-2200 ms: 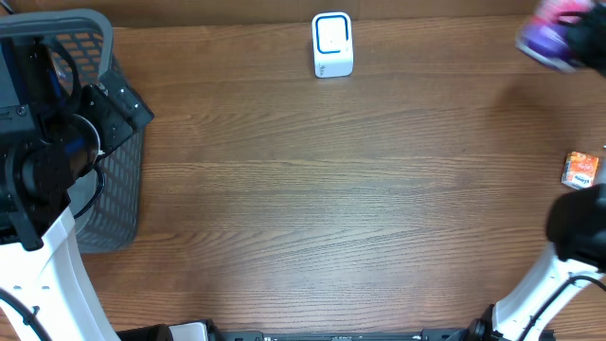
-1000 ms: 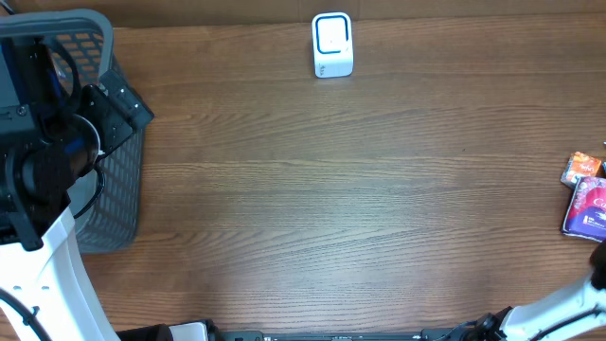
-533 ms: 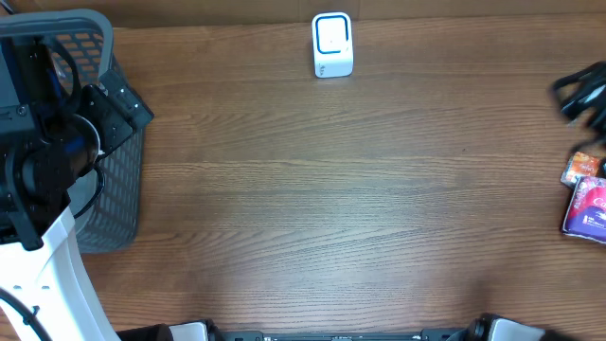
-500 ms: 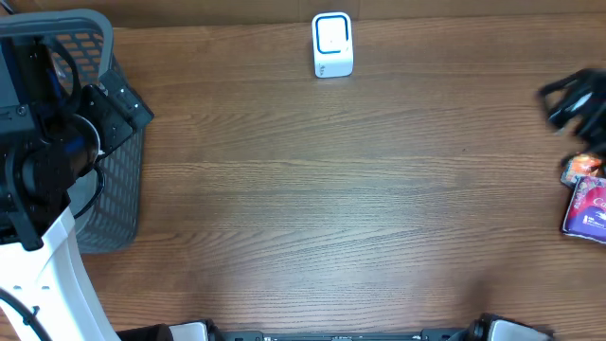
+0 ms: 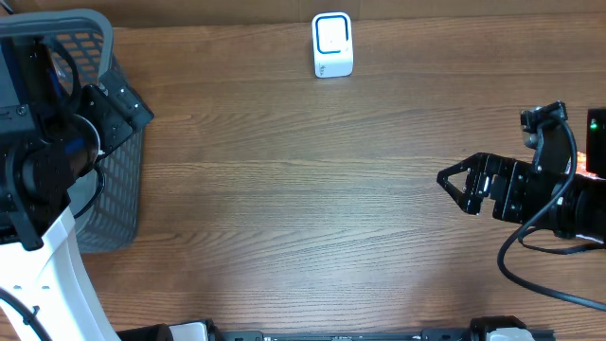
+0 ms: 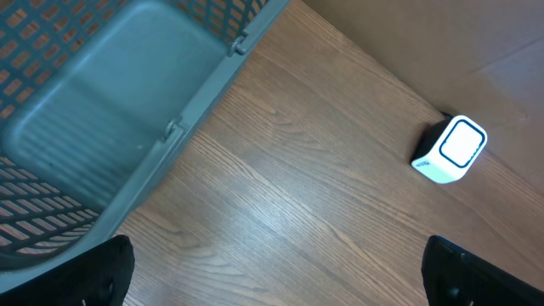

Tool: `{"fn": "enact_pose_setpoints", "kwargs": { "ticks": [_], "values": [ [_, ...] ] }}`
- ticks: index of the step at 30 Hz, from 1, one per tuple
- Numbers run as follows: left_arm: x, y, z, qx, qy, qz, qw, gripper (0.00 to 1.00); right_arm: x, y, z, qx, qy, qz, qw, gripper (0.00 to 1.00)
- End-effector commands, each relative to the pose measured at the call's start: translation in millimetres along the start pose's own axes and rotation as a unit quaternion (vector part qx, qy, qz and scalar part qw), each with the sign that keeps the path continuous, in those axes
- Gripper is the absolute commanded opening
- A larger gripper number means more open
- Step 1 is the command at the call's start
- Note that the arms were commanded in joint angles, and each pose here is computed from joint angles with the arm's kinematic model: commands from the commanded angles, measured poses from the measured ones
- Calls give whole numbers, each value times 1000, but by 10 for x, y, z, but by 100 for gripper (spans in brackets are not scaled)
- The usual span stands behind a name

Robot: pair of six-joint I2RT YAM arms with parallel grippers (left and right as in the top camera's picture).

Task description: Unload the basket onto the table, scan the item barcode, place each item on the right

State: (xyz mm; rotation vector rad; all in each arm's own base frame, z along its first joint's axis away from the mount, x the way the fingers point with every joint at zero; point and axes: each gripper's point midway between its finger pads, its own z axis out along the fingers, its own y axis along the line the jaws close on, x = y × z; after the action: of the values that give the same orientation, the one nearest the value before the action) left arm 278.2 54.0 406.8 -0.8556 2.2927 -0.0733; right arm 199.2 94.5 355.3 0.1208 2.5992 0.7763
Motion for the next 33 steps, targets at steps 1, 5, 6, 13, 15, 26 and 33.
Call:
{"fn": "enact_pose_setpoints", "kwargs": {
  "ticks": [1, 5, 6, 13, 15, 26, 33],
  "values": [
    [-21, 1, 4, 0, -2, 6, 1000, 100, 13, 78, 26, -23, 11, -4, 1000, 100],
    [-21, 1, 4, 0, -2, 6, 1000, 100, -27, -12, 58, 1, 9, -7, 1000, 100],
    [-21, 1, 4, 0, -2, 6, 1000, 100, -39, -52, 61, 13, 7, -7, 1000, 100],
    [-21, 1, 4, 0, -2, 6, 1000, 100, -58, -171, 58, 50, -2, -21, 999, 100],
    [-21, 1, 4, 0, -2, 6, 1000, 100, -31, -175, 94, 52, 7, -34, 998, 100],
    [-21, 1, 4, 0, -2, 6, 1000, 100, 98, -286, 125, 38, -129, -127, 983, 100],
    [-21, 1, 4, 0, -2, 6, 1000, 100, 342, -437, 242, 14, -228, -192, 954, 100]
  ]
}}
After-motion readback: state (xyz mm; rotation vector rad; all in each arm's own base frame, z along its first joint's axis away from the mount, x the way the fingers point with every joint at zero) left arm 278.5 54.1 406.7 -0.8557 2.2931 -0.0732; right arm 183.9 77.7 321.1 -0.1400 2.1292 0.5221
